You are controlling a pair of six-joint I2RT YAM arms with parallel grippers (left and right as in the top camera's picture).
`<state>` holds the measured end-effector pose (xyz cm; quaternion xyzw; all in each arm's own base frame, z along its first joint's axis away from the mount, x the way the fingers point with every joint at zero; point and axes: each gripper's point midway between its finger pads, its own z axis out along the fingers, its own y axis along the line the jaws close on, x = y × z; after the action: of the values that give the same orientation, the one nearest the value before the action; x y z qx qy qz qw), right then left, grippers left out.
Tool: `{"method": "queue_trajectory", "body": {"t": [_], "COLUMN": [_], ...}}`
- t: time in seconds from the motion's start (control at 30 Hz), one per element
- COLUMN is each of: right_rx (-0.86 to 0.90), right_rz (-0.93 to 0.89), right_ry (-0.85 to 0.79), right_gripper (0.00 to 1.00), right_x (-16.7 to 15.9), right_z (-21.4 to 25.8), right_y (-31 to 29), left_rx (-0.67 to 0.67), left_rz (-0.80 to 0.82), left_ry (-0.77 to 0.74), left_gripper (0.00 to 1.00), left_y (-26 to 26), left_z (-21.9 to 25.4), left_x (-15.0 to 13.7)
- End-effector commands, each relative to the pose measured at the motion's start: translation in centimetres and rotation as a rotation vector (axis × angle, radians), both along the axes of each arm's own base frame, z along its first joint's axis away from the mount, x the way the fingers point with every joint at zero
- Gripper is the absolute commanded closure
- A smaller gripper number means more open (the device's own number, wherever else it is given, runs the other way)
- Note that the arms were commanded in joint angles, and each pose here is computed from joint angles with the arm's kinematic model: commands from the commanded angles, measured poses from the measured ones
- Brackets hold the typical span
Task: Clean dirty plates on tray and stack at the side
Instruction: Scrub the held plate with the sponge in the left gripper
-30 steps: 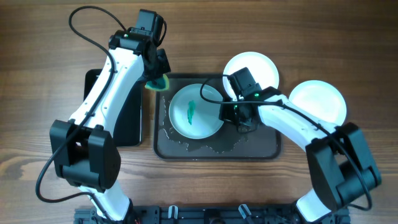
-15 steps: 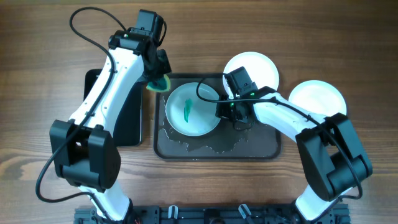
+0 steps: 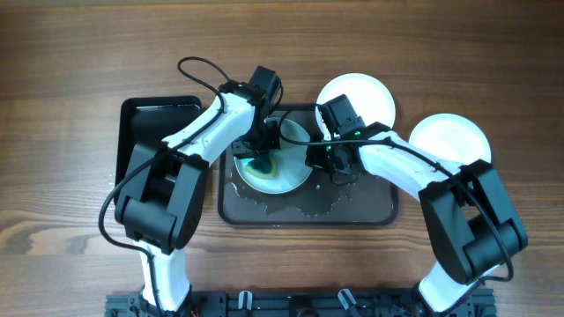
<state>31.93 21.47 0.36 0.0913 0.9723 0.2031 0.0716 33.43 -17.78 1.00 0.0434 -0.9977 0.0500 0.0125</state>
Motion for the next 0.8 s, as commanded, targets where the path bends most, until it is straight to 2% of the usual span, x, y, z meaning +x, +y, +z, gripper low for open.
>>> {"method": "queue_trajectory", "body": {"t": [0.0, 0.03, 0.07, 0.1, 0.13, 0.2, 0.23, 0.33, 0.37, 0.43, 0.47, 0.5, 0.57, 0.63, 0.7, 0.77], "right_rx": [0.012, 0.015, 0.020, 0.019, 0.019, 0.017, 0.018, 0.017, 0.017, 0.017, 0.018, 0.021, 0.021, 0.028, 0.034, 0.038], "right_rz": [0.007, 0.008, 0.010, 0.010, 0.010, 0.010, 0.010, 0.010, 0.010, 0.009, 0.009, 0.010, 0.008, 0.006, 0.003, 0.002], "right_ry": [0.009, 0.010, 0.009, 0.010, 0.011, 0.013, 0.014, 0.014, 0.015, 0.014, 0.014, 0.015, 0.015, 0.013, 0.016, 0.020], "right_gripper": [0.96, 0.95, 0.96, 0.96, 0.96, 0.96, 0.96, 0.96, 0.96, 0.96, 0.96, 0.96, 0.96, 0.96, 0.96, 0.96], "right_x": [0.3, 0.3, 0.3, 0.3, 0.3, 0.2, 0.2, 0.2, 0.2, 0.2, 0.2, 0.2, 0.2, 0.4, 0.4, 0.4], "right_z": [-0.3, -0.3, -0.2, -0.2, -0.2, -0.3, -0.3, -0.3, -0.3, -0.3, -0.3, -0.2, -0.2, -0.2, -0.1, -0.1], "right_y": [0.4, 0.4, 0.5, 0.5, 0.5, 0.5, 0.5, 0.5, 0.4, 0.5, 0.5, 0.5, 0.5, 0.4, 0.3, 0.3], "left_rx": [-0.244, -0.378, -0.531, -0.497, -0.433, -0.163, 0.015, 0.364, 0.427, 0.454, 0.425, 0.323, 0.143, -0.156, -0.404, -0.467], "left_rz": [-0.138, -0.209, -0.310, -0.295, -0.256, -0.118, -0.039, 0.112, 0.130, 0.120, 0.094, -0.014, -0.132, -0.281, -0.400, -0.420], "left_ry": [0.129, 0.141, 0.073, 0.023, -0.006, -0.095, -0.154, -0.245, -0.244, -0.201, -0.155, -0.068, 0.038, 0.145, 0.175, 0.157], "left_gripper": [0.96, 0.96, 0.96, 0.96, 0.96, 0.96, 0.96, 0.96, 0.96, 0.96, 0.96, 0.96, 0.96, 0.96, 0.96, 0.96], "left_y": [-3.9, -5.8, -8.2, -7.9, -7.1, -2.8, 0.2, 6.6, 7.7, 8.3, 7.7, 5.9, 3.0, -1.6, -5.0, -6.0], "left_z": [-1.0, -0.1, 1.1, 0.7, 0.2, -1.5, -2.0, -1.2, -0.9, -0.9, -1.2, -1.8, -2.2, -1.4, 0.2, 0.7], "left_x": [-2.7, -3.2, -2.3, -1.0, 0.0, 2.7, 4.0, 5.0, 4.6, 3.5, 2.6, 1.1, -1.0, -3.6, -5.2, -5.0]}}
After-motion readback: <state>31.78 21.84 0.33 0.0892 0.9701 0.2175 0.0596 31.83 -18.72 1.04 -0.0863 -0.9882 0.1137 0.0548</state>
